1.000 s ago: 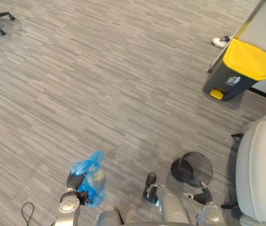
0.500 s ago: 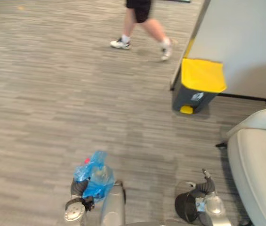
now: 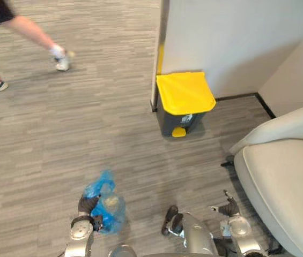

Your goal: Gather rubbish on tea table into small bin, then transfer packed bag to large trash can.

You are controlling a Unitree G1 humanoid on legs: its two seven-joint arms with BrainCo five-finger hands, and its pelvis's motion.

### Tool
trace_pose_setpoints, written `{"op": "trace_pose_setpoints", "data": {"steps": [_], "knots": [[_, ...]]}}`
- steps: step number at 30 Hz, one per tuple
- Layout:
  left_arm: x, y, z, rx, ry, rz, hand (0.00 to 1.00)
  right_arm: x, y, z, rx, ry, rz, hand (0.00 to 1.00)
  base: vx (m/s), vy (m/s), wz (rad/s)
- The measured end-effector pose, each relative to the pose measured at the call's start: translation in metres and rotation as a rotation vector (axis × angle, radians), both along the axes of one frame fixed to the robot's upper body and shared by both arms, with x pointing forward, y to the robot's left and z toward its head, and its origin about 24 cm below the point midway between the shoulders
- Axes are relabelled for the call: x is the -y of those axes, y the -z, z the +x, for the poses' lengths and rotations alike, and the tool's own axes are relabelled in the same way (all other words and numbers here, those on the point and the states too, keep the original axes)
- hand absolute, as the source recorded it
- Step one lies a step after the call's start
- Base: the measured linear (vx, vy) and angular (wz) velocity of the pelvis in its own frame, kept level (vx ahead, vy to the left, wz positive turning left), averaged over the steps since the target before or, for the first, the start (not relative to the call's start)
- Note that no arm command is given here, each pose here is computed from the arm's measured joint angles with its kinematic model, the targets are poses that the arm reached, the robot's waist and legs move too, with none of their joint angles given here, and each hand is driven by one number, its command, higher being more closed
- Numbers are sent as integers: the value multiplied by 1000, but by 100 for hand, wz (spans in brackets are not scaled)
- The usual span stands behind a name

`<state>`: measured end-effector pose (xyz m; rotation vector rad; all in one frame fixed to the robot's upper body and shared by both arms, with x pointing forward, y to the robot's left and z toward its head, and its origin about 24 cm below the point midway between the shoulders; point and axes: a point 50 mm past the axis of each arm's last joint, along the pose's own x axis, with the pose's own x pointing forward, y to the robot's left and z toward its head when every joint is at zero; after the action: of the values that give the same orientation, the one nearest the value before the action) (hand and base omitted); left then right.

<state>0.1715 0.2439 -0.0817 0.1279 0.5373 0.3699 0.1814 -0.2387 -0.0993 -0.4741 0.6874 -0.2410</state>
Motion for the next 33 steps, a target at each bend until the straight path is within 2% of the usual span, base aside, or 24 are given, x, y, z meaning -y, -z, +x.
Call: {"op": "trace_pose_setpoints", "data": {"steps": [7, 10, 12, 16, 25, 33], "knots": [[21, -3, 6, 51, 17, -56, 100, -6, -7, 5, 61, 27, 23, 0, 466, -38, -70], [26, -1, 4, 46, 11, -76, 100, 2, -8, -1, 64, 67, 10, 0, 505, 230, -62], [21, -3, 6, 50, 10, -61, 100, -4, -1, -10, 41, 88, 39, 0, 394, 215, -10], [27, -2, 2, 42, 45, -59, 100, -9, 0, -15, 36, 78, 43, 0, 354, 218, -27], [31, -15, 17, 102, 86, -36, 100, -15, 8, -31, -3, 91, 68, 0, 344, -65, 59], [48, -5, 8, 73, 56, -102, 100, 1, 6, -34, 18, 189, 75, 0, 339, -161, 41]]}}
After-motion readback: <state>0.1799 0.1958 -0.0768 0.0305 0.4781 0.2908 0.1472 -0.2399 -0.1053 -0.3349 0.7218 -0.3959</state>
